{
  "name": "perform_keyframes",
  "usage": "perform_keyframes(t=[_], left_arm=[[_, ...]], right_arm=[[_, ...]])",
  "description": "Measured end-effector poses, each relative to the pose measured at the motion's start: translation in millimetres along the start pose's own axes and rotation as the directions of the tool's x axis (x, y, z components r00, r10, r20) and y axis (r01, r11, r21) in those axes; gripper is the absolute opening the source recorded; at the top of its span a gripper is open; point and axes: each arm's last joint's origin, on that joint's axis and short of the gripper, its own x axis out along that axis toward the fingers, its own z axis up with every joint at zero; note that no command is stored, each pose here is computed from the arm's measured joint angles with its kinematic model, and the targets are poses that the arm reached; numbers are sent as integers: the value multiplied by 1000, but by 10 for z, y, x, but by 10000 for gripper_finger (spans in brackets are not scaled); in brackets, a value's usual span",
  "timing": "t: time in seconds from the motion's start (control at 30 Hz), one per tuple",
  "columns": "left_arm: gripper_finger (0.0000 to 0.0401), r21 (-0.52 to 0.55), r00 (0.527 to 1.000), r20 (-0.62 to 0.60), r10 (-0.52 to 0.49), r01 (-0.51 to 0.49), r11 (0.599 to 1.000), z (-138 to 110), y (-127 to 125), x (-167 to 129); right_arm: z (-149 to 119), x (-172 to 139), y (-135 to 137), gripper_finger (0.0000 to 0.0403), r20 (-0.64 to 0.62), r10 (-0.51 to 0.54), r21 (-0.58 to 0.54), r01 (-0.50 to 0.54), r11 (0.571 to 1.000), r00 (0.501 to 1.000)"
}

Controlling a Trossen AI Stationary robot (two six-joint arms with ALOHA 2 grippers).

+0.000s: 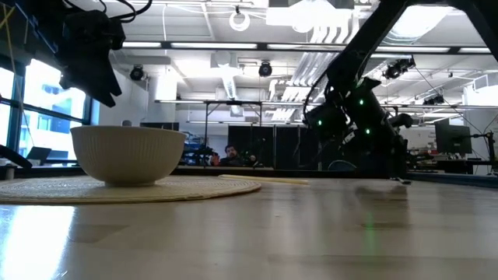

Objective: Pick & Place Utensil
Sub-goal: Put the blue fork into the white bowl

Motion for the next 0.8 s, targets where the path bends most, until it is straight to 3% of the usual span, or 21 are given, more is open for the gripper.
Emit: perform_keyframes(t=[0.13, 0.3, 0.63, 0.8], left_arm=[[223, 1, 1000, -2, 2, -2, 1000, -2, 2, 0], [223, 1, 1000, 1, 6, -6, 1000, -1, 3, 0], [223, 1, 1000, -10, -7, 7, 1000, -4, -1, 0], [223, 1, 1000, -3, 1, -1, 1000, -2, 2, 0]], right_arm=[[-56, -153, -72, 1, 45, 59, 47, -61, 997, 997], [-78, -243, -208, 1, 113, 59, 148, -76, 986, 992], [-144, 234, -253, 1, 68, 108, 244, -122, 962, 992], [-196, 287, -207, 2, 83, 117, 251, -135, 959, 990]])
